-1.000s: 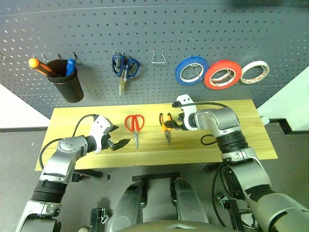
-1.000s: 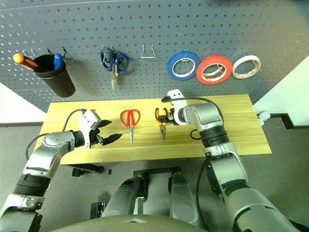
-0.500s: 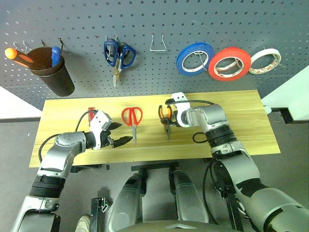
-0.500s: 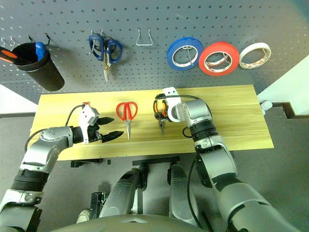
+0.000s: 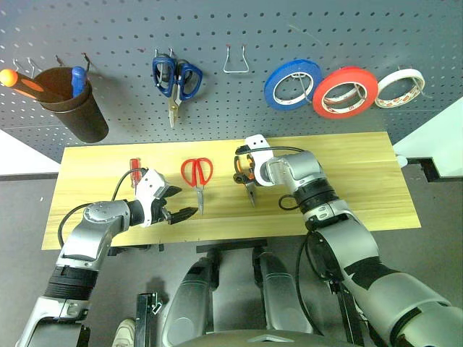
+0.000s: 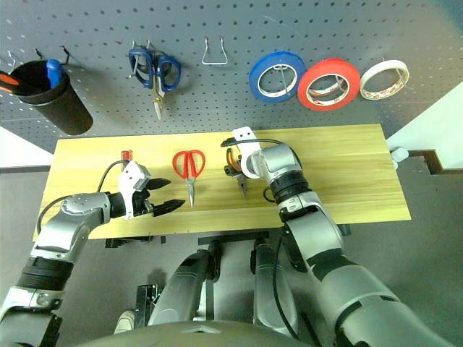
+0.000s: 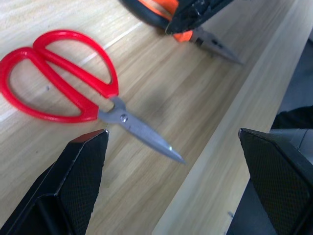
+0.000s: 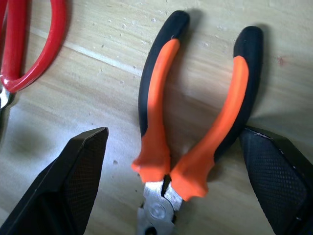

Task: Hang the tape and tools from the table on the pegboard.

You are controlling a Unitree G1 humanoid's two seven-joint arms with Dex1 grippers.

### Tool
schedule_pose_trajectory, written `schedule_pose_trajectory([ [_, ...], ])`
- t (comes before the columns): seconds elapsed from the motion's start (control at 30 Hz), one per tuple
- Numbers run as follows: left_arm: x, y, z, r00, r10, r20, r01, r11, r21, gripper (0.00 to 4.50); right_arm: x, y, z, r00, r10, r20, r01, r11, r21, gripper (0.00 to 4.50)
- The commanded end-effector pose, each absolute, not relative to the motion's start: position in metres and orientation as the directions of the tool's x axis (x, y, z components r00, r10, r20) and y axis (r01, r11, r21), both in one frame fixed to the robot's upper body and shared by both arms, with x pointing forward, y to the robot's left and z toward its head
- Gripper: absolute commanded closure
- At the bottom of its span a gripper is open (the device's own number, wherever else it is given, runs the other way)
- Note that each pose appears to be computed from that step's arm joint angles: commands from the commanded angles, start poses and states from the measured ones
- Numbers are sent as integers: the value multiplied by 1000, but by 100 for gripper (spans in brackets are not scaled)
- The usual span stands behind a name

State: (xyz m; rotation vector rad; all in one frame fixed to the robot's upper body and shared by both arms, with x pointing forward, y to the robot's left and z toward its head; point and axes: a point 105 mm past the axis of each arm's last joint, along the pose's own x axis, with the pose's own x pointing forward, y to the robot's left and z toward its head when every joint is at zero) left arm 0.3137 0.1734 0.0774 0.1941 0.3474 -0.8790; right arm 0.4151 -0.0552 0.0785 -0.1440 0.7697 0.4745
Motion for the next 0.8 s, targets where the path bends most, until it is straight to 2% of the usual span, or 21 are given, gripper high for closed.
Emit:
schedule_pose_trajectory([
  [0.03, 310, 173, 81, 591, -719, -365, 785, 617, 54, 3, 412, -54, 71, 590, 337, -733, -484, 875, 13, 12],
  [0.23, 312, 175, 78, 602, -710, -366, 777, 626, 63, 3, 410, -58, 67, 564, 307, -767, -527, 848, -49, 12],
  [0.27, 313, 175, 79, 607, -710, -358, 775, 628, 69, 3, 411, -58, 67, 567, 305, -765, -536, 842, -61, 27],
  [0.37, 316, 175, 81, 618, -708, -342, 770, 634, 79, 3, 412, -56, 67, 570, 303, -764, -549, 832, -80, 99],
  [0.5, 317, 174, 79, 616, -708, -345, 774, 627, 94, 3, 413, -50, 69, 566, 320, -760, -560, 826, -69, 231],
  [0.53, 317, 174, 80, 616, -711, -339, 774, 626, 94, 3, 412, -49, 70, 556, 329, -764, -565, 823, -57, 246],
  [0.8, 324, 183, 83, 645, -696, -316, 754, 646, 119, 3, 409, -49, 83, 510, 383, -770, -665, 743, -72, 246],
])
